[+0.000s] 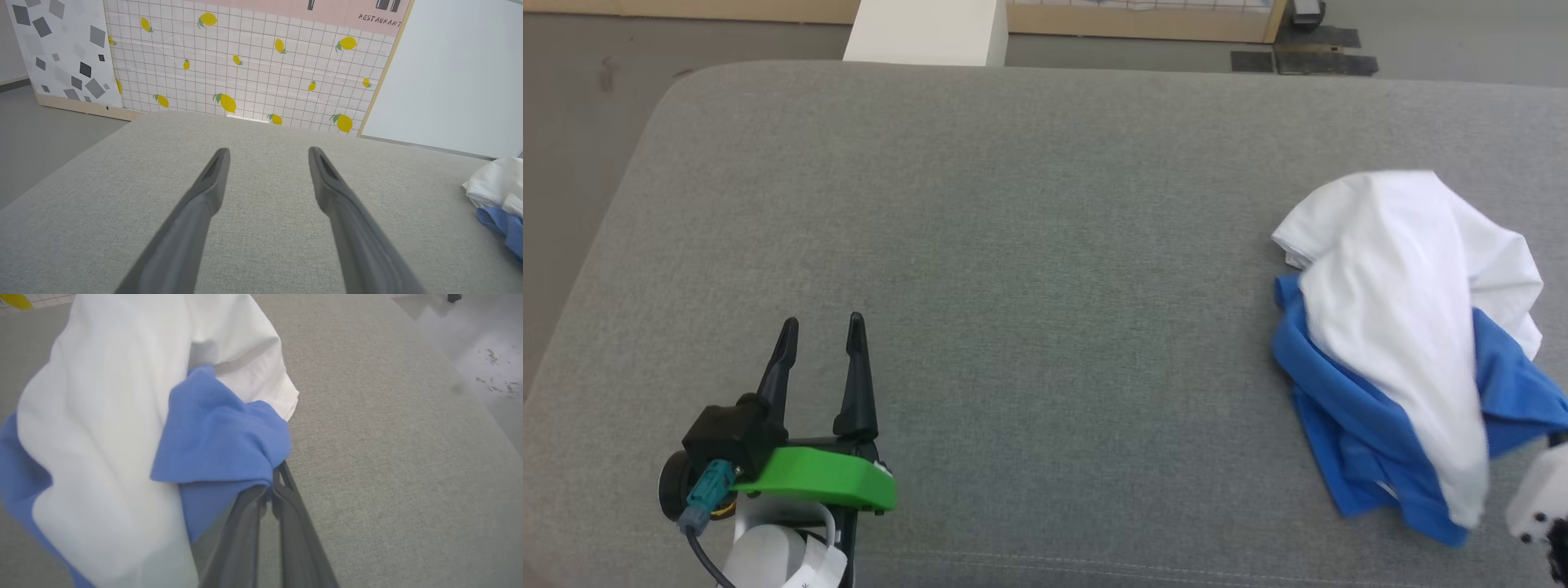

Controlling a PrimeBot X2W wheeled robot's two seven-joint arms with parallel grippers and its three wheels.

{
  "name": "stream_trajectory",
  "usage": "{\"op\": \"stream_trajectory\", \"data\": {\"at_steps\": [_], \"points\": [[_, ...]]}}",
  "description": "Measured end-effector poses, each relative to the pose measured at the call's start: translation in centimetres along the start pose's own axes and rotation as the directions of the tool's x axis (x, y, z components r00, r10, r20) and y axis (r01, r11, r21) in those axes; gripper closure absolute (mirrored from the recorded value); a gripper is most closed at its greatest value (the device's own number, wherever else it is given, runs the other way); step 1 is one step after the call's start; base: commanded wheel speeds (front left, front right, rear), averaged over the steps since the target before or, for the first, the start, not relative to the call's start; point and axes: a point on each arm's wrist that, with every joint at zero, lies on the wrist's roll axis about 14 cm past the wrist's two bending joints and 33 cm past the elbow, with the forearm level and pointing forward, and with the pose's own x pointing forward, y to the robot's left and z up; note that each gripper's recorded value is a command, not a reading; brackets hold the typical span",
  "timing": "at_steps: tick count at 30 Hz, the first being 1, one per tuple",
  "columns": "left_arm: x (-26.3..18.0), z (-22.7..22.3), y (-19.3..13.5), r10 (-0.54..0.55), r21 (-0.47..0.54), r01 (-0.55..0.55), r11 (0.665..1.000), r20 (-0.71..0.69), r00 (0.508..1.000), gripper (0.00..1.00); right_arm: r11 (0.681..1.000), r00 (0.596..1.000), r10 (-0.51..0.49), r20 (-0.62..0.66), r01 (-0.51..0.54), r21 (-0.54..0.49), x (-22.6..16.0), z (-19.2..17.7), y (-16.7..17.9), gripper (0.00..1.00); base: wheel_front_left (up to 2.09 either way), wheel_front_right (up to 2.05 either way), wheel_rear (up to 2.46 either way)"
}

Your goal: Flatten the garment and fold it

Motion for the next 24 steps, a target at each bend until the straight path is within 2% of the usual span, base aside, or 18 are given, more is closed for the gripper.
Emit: {"op": "stream_trajectory", "data": {"at_steps": [2,3,4,5,7,9,12,13,14,15,17,20,24], "points": [[0.0,0.0,-0.5,-0.014,-0.004,0.014,1.000,0.002,1.000,0.00,0.998,0.998,-0.054,-0.033,0.054,0.020,-0.8,-0.9,-2.2,1.00,0.00,0.00,0.00],[0.1,0.1,-0.7,-0.019,-0.005,0.019,1.000,0.002,1.000,0.00,0.997,0.997,-0.066,-0.042,0.067,0.025,-1.0,-1.2,-2.7,0.66,0.00,0.00,0.00],[0.1,0.1,-0.9,-0.025,-0.007,0.025,1.000,0.004,1.000,0.00,0.997,0.996,-0.072,-0.043,0.073,0.026,-1.2,-1.3,-3.0,0.11,0.00,0.00,0.00],[0.2,0.1,-1.1,-0.030,-0.008,0.030,1.000,0.005,1.000,0.00,0.997,0.997,-0.071,-0.037,0.072,0.028,-1.3,-1.2,-3.0,0.00,0.00,0.00,0.00],[0.2,0.1,-1.3,-0.037,-0.010,0.037,0.999,0.004,0.999,0.00,0.998,0.999,-0.054,-0.004,0.054,0.027,-1.3,-0.6,-2.4,0.00,0.00,0.00,0.00],[0.1,0.0,-1.4,-0.038,-0.010,0.038,0.999,0.000,0.999,0.00,0.999,0.996,-0.038,0.082,0.036,0.019,-1.4,1.3,-1.8,0.00,0.00,0.00,0.00],[0.0,-0.1,-1.2,-0.033,-0.008,0.033,0.999,-0.005,0.999,0.00,1.000,0.970,0.013,0.242,-0.011,-0.010,-1.9,4.9,0.1,0.00,0.00,0.00,0.00],[-0.1,-0.2,-1.1,-0.030,-0.008,0.030,1.000,-0.005,1.000,0.00,0.999,0.962,0.046,0.271,-0.042,-0.023,-2.0,5.6,1.2,0.00,0.00,0.00,0.00],[-0.2,-0.2,-0.9,-0.024,-0.006,0.024,1.000,-0.007,1.000,0.00,0.989,0.939,0.145,0.310,-0.136,-0.050,-2.3,6.7,4.6,0.00,0.00,0.00,0.00],[-0.2,-0.2,-0.8,-0.022,-0.006,0.022,1.000,-0.008,1.000,0.00,0.982,0.932,0.186,0.312,-0.173,-0.068,-2.4,6.8,6.1,0.00,0.00,0.00,0.00],[-0.3,-0.2,-0.6,-0.016,-0.004,0.016,1.000,-0.009,1.000,0.00,0.962,0.919,0.273,0.286,-0.252,-0.109,-2.8,6.6,9.1,0.00,0.00,0.00,0.00],[-0.2,-0.4,-0.4,-0.013,-0.003,0.013,1.000,-0.013,1.000,0.00,0.929,0.919,0.360,0.161,-0.337,-0.153,-2.9,4.0,12.4,0.00,0.00,0.00,0.00],[-0.1,-0.6,-0.4,-0.011,-0.005,0.011,1.000,-0.020,1.000,0.00,0.904,0.925,0.375,-0.054,-0.378,-0.198,-2.2,-0.7,14.0,0.00,0.00,0.00,0.00]]}}
